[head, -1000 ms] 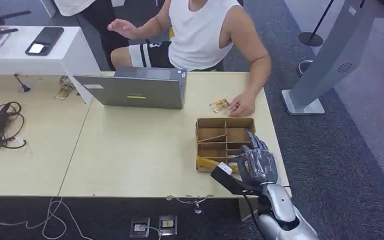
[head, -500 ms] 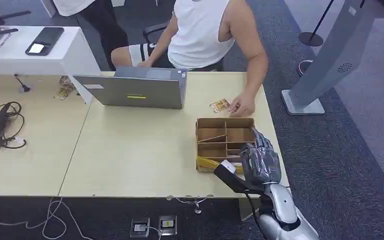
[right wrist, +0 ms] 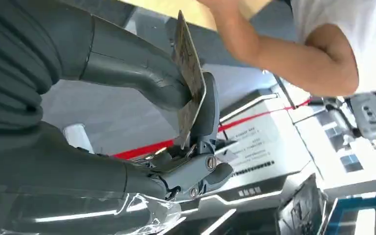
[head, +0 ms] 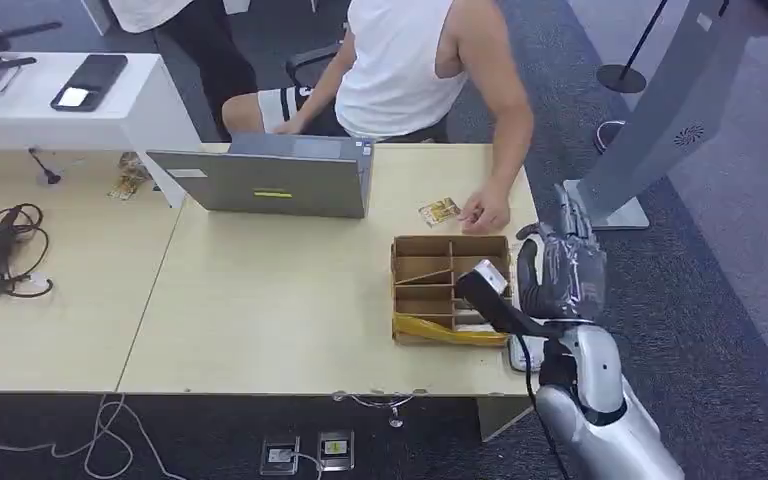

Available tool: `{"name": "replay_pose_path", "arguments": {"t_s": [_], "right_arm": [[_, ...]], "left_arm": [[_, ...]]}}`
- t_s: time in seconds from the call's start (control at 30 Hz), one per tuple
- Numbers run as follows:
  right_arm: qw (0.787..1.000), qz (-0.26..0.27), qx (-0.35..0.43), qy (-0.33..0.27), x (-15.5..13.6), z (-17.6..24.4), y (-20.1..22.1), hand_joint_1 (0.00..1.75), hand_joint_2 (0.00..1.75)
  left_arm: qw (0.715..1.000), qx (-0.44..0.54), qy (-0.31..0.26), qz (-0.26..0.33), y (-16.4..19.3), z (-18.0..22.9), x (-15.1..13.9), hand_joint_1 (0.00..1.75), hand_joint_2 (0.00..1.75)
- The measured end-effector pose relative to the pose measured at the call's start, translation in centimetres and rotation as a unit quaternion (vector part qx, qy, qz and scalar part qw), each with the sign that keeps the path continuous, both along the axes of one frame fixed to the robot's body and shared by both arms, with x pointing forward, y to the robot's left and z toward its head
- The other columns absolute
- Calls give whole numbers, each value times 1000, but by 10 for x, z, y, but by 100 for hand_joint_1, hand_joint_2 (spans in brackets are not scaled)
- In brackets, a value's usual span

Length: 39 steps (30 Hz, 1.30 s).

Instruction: Pass the card to the sensor for recognition and then transmit it.

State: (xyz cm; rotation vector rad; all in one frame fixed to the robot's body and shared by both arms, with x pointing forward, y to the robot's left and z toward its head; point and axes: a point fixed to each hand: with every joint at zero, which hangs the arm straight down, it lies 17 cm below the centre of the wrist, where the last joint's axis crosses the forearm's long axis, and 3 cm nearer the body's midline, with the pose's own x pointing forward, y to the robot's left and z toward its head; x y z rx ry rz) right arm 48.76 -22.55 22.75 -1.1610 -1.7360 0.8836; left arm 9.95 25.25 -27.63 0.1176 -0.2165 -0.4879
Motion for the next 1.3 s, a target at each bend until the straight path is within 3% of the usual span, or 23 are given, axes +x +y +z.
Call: {"name": "replay_pose_path", "arguments": {"t_s": [0.2, 0.4, 0.83, 0.97, 1.0, 1.03, 1.07, 1.3], "right_arm": [[999, 2, 10, -34, 17, 47, -3, 175, 175], [999, 11, 1, -32, 32, 67, 0, 175, 175], [998, -39, -49, 15, 108, 66, -38, 175, 175], [996, -52, -60, 36, 119, 50, -44, 175, 175], [996, -54, -61, 41, 120, 46, -45, 101, 175], [995, -56, -63, 45, 122, 43, -46, 65, 175], [995, -57, -64, 48, 124, 40, -46, 0, 175], [995, -62, -64, 48, 127, 27, -44, 0, 175]], "left_arm": [[1000, -1, -4, -6, -1, 0, 1, 0, 175], [1000, 2, -7, -16, -1, 1, 4, 0, 175], [999, 14, -10, -44, 0, 3, 15, 0, 175], [999, 16, -9, -45, 1, 3, 17, 0, 175], [999, 16, -10, -45, 1, 3, 18, 0, 175], [999, 16, -10, -46, 1, 3, 18, 0, 175], [999, 16, -10, -46, 1, 3, 18, 0, 175], [999, 16, -10, -45, 1, 3, 18, 0, 175]]}}
